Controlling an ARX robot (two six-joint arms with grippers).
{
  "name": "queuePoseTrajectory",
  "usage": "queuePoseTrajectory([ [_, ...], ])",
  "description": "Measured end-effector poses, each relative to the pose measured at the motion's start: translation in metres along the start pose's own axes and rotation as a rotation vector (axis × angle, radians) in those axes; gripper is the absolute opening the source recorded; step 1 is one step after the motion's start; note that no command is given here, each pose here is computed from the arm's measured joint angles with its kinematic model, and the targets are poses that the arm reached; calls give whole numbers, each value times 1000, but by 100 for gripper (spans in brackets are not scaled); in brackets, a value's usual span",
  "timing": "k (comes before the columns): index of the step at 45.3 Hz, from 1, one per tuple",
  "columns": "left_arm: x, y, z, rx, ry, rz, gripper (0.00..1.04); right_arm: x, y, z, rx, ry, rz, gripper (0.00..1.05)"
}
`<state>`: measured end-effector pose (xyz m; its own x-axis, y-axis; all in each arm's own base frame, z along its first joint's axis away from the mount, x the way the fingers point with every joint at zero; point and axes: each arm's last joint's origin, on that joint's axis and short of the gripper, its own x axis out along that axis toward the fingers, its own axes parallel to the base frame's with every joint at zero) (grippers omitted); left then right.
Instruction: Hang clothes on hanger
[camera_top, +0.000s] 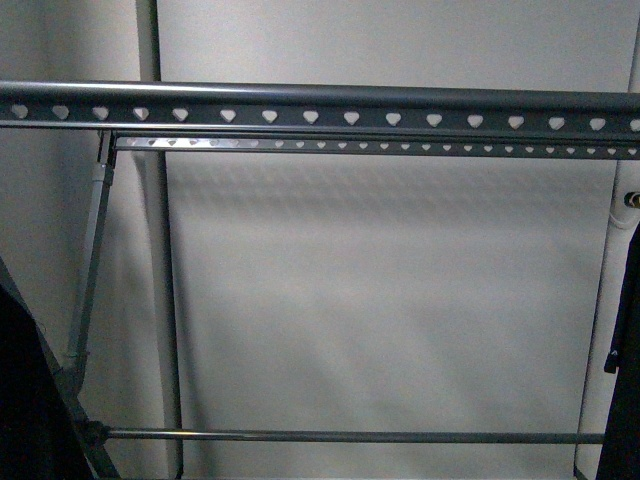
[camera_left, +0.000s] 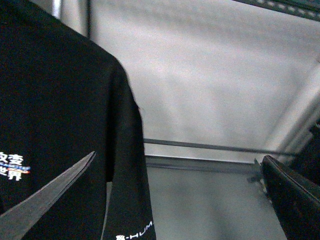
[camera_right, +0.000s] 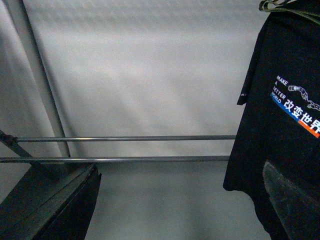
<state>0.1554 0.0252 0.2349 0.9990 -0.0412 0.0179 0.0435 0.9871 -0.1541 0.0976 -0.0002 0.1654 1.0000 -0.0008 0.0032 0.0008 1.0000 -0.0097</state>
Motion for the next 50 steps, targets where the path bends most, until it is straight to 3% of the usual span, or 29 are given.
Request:
queuePoseTrajectory([
  [7, 66, 19, 52, -222, -32, 191, 98, 0, 0, 0, 0, 0, 0, 97],
  [13, 118, 35, 75, -387, -34, 370, 98, 0, 0, 0, 0, 0, 0, 97],
  [29, 223, 54, 84, -499, 6, 609, 98, 0, 0, 0, 0, 0, 0, 97],
  [42, 220, 54, 85, -494, 24, 582, 49, 0, 0, 0, 0, 0, 0, 97],
  [50, 208, 55, 77, -487, 77, 534, 24, 0, 0, 0, 0, 0, 0, 97],
])
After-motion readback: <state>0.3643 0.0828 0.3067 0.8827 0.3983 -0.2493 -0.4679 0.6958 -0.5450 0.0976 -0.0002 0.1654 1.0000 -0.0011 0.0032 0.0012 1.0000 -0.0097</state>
